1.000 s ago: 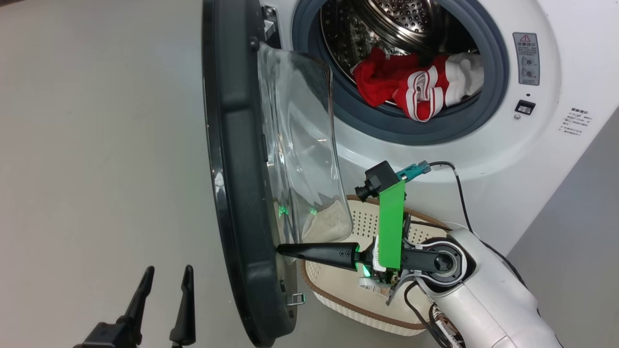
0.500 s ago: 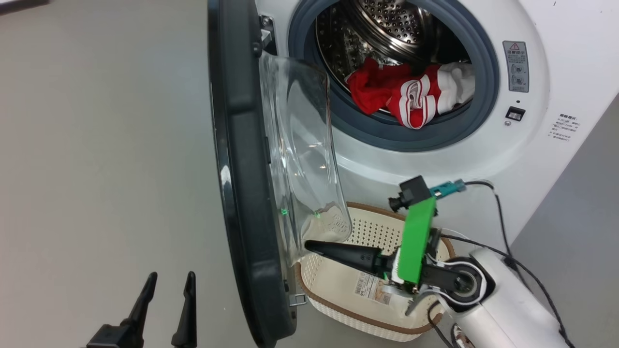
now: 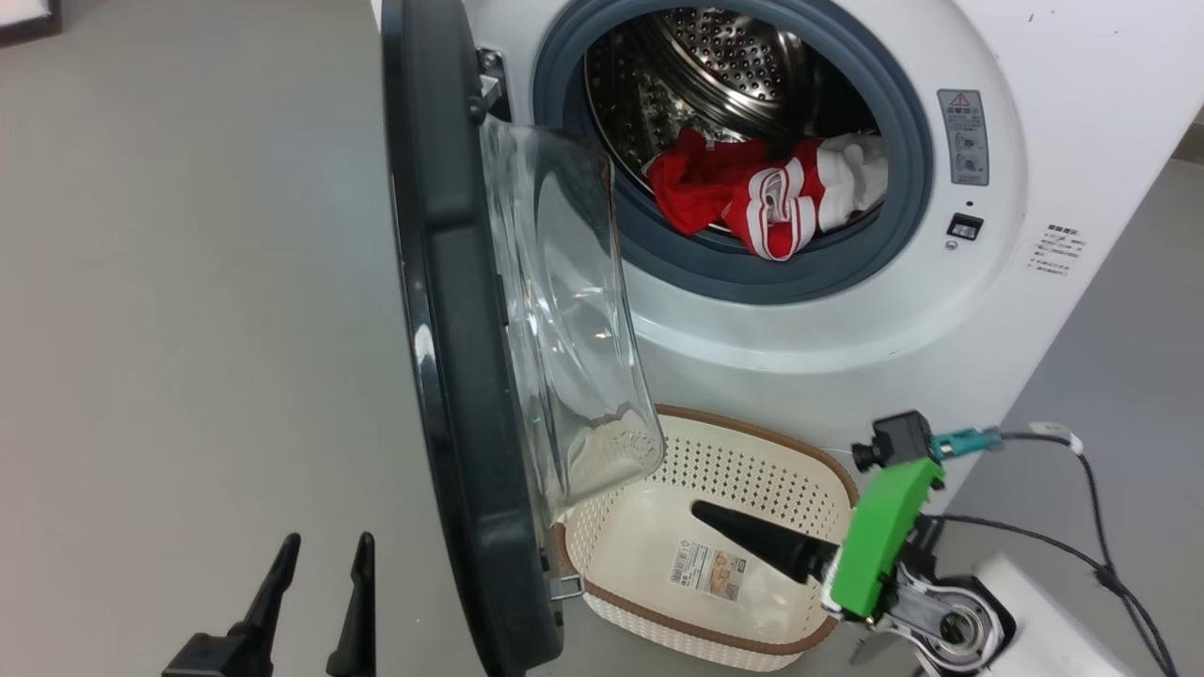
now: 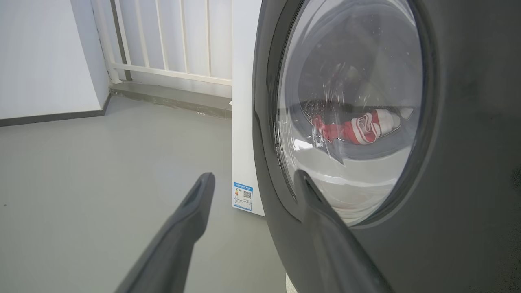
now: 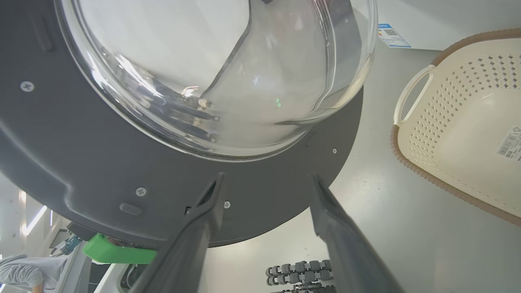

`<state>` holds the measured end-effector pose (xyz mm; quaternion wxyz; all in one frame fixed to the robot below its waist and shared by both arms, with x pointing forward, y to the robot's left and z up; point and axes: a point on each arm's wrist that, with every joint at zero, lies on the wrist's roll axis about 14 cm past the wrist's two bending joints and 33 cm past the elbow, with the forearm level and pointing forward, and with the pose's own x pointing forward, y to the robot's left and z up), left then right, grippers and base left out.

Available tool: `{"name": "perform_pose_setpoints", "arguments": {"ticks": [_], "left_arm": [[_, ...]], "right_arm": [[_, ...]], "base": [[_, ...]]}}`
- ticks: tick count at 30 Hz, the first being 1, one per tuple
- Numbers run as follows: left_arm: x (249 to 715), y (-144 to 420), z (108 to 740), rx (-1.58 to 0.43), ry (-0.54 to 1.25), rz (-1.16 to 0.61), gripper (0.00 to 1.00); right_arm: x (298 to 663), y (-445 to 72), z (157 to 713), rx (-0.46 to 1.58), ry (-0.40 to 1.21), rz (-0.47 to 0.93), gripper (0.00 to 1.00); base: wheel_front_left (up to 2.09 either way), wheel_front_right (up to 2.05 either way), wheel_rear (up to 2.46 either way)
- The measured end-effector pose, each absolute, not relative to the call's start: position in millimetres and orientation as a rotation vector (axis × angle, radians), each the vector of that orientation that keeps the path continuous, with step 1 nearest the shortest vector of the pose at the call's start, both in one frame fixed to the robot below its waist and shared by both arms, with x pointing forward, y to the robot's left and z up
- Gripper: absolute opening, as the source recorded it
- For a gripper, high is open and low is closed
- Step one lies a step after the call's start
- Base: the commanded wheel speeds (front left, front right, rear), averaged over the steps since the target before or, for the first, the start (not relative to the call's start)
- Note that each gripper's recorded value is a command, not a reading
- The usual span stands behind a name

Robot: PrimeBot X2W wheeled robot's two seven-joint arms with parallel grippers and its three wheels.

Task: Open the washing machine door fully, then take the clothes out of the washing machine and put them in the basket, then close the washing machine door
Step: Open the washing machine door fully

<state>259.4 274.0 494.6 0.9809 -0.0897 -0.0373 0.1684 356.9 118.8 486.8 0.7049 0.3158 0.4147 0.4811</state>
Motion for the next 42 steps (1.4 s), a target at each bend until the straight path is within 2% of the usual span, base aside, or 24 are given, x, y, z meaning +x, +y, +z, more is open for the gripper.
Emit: {"name": "perform_pose_setpoints", "arguments": {"ticks": [7,22,26,30,36,42], "left_arm": [[261.8,275.5,495.6,-0.176,-0.079,0.337,1.0],[259.5,275.2,493.8,-0.183,-0.08,0.335,1.0],[257.4,276.7,494.7,-0.184,-0.085,0.34,1.0],[253.7,275.0,490.2,-0.189,-0.072,0.338,1.0],[253.3,275.0,491.1,-0.189,-0.076,0.337,1.0],[254.6,274.0,493.0,-0.188,-0.082,0.332,1.0]], "right_arm": [[365.4,85.4,460.8,0.568,0.807,0.964,1.0],[375.5,46.4,468.7,0.417,0.398,0.901,1.0],[383.8,34.5,465.3,0.332,0.351,0.88,1.0],[401.4,26.7,488.0,0.3,0.225,0.845,1.0],[394.1,10.5,477.9,0.278,0.188,0.767,1.0],[395.4,4.6,490.4,0.249,0.108,0.732,1.0]], "base": [[0.0,0.0,0.0],[0.0,0.0,0.0],[0.0,0.0,0.0],[0.0,0.0,0.0],[0.0,0.0,0.0],[0.0,0.0,0.0]]}}
